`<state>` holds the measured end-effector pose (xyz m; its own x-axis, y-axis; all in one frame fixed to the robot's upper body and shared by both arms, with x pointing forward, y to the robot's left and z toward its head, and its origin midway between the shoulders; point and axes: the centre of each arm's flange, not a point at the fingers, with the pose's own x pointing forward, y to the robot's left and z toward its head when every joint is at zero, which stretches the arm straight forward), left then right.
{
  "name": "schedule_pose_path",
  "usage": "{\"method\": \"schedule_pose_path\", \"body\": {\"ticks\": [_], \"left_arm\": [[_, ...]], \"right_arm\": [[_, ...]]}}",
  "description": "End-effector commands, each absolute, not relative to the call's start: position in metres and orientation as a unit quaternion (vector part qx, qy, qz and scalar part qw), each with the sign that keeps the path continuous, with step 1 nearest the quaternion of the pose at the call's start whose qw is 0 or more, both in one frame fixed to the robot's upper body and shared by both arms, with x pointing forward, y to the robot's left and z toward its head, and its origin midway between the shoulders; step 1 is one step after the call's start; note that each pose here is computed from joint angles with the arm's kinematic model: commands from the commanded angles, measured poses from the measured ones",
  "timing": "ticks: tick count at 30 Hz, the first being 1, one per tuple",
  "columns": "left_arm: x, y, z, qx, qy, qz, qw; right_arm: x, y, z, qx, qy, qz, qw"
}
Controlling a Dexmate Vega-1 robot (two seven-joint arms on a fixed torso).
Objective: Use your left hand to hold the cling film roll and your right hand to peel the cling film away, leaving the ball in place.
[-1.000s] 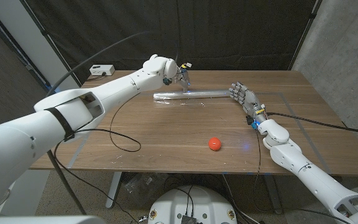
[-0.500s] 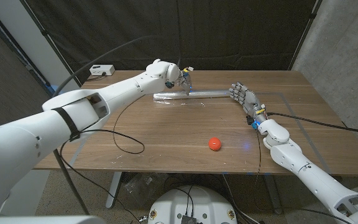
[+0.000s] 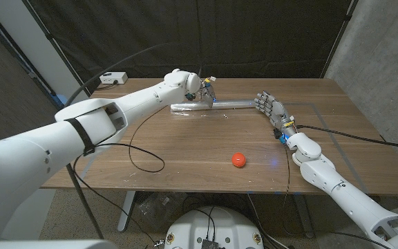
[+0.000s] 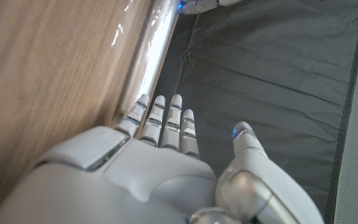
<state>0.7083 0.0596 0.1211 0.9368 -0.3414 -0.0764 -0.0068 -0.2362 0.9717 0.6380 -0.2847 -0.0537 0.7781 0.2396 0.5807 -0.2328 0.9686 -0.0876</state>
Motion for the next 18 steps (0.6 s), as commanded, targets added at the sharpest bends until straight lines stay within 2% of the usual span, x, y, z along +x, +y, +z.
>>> {"method": "schedule_pose_path", "body": {"ticks": [1, 18], "left_arm": [[0.719, 0.063, 0.105, 0.732, -0.121, -0.164, 0.65], [0.726, 0.063, 0.092, 0.746, -0.138, -0.113, 0.642]], "right_arm": [[0.64, -0.282, -0.049, -0.008, -0.308, 0.127, 0.943], [0.643, -0.279, -0.048, -0.008, -0.306, 0.123, 0.944]]}}
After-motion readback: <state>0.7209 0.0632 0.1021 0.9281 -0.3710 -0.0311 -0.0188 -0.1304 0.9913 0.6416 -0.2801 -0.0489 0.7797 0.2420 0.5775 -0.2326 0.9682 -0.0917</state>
